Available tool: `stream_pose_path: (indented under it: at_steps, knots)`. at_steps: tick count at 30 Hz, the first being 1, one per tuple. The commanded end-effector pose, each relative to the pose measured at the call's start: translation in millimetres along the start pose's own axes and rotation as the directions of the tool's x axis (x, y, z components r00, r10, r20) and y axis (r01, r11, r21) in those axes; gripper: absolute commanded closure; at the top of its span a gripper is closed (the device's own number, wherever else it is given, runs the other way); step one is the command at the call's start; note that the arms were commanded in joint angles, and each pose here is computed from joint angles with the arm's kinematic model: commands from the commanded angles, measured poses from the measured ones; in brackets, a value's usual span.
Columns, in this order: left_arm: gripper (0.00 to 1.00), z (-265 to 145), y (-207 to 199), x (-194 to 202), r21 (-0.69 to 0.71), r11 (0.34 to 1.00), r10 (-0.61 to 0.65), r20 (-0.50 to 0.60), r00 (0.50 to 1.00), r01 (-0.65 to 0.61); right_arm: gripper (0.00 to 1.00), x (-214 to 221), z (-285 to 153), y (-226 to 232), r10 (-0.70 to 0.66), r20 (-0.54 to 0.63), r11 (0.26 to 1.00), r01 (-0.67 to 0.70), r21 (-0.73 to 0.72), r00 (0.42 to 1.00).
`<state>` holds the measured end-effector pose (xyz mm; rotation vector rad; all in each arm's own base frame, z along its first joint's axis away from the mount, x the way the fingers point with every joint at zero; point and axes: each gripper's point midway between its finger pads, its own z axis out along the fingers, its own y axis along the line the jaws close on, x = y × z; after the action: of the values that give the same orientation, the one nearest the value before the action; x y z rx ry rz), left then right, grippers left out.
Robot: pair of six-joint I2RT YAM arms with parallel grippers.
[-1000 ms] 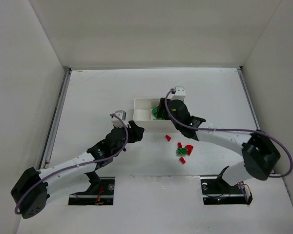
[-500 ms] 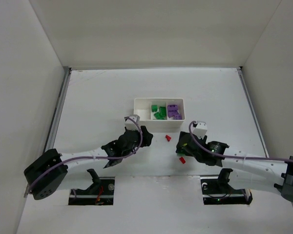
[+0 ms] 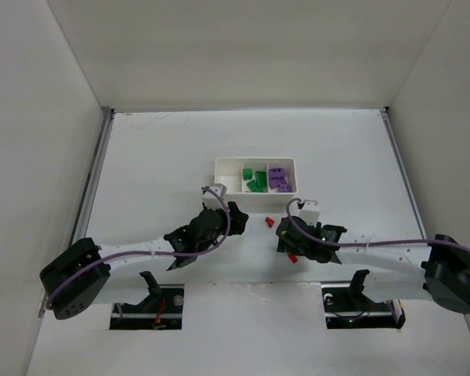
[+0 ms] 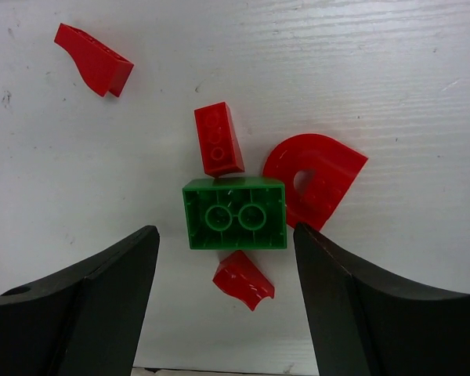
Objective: Sort the legos into containers by color
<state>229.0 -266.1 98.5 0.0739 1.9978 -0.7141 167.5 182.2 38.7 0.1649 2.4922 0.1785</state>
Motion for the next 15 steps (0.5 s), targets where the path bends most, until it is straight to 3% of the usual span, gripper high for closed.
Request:
stream_pose_path:
  at_steps: [1,5,11,15]
  knots:
    - [0.48,1,-15,-25,0.046,0.999,-0.022,0.075,0.997,0.018,0.25,-8,3,15,0.021,0.016,0.999,-0.020,-0.045,1.000]
    - [0.47,2,-15,-26,0.046,0.999,-0.020,0.078,0.997,0.017,0.28,-7,10,15,0.012,0.012,0.999,-0.011,-0.033,1.000]
    - [0.47,1,-8,-26,0.032,0.999,-0.022,0.083,0.996,0.019,0.52,-10,19,13,-0.009,0.035,1.000,0.009,0.020,0.999]
    - [0.47,1,-3,-27,0.027,0.999,-0.029,0.089,0.996,0.027,0.58,-21,4,22,-0.020,0.074,1.000,0.020,-0.001,0.997]
